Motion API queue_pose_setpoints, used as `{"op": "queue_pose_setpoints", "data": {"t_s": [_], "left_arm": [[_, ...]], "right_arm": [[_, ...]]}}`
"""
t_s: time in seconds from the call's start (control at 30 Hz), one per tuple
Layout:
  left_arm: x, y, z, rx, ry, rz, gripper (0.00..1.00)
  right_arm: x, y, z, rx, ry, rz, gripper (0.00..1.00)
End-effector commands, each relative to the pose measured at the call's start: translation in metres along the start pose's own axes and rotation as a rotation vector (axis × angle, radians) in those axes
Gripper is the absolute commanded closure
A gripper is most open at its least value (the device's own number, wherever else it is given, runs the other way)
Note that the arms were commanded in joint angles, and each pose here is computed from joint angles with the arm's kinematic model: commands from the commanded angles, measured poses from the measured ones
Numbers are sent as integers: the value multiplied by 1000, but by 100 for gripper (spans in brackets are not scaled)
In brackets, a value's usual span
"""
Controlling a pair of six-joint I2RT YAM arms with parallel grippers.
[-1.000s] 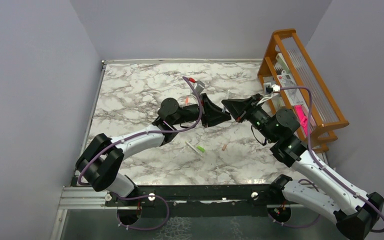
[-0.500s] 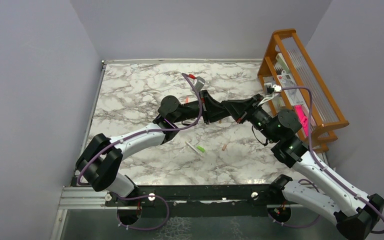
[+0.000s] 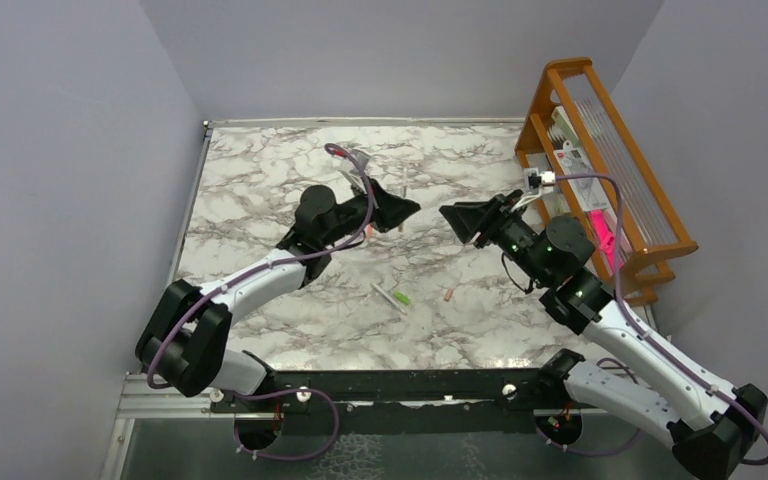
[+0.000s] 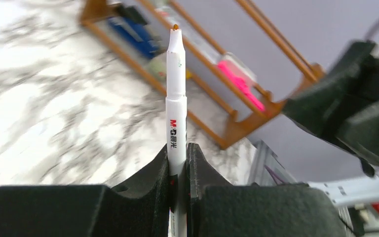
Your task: Insert the pens into the pen caps
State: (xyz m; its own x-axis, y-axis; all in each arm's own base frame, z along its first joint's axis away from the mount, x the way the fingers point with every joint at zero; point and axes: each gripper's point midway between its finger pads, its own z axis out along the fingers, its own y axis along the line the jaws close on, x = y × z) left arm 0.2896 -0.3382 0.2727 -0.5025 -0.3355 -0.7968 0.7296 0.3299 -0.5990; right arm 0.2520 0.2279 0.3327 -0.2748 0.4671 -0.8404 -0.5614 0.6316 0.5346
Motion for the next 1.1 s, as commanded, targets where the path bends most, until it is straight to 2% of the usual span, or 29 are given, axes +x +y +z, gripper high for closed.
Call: {"op": "queue_pose_setpoints", "data": {"t_s": [0.0,0.07,0.17,0.27,0.5,0.6,0.73,1.07], "left_arm": [[-1,63,-34,-216,-36,-176,100],[-2,78,-48,-272,-66,-209,100],[-5,87,-61,-321,-88,-203,100],[-8,91,-67,-340,-90,-189,100],[-8,99,-70,-362,-80,-177,100],[-7,102,-69,-361,-70,-178,100],[-6,102,-68,-359,-64,-182,100],[-5,102,-69,-357,-54,-181,100]], "right_arm": [[49,-28,7,72,141,-6,55],[78,-39,12,84,229,-15,59],[122,-56,12,117,374,-1,81],[161,-72,5,143,473,41,98],[235,-89,-8,185,709,82,99],[253,-80,-7,163,778,72,99],[274,-70,-9,145,819,78,99],[294,-86,-12,219,850,78,99]]}}
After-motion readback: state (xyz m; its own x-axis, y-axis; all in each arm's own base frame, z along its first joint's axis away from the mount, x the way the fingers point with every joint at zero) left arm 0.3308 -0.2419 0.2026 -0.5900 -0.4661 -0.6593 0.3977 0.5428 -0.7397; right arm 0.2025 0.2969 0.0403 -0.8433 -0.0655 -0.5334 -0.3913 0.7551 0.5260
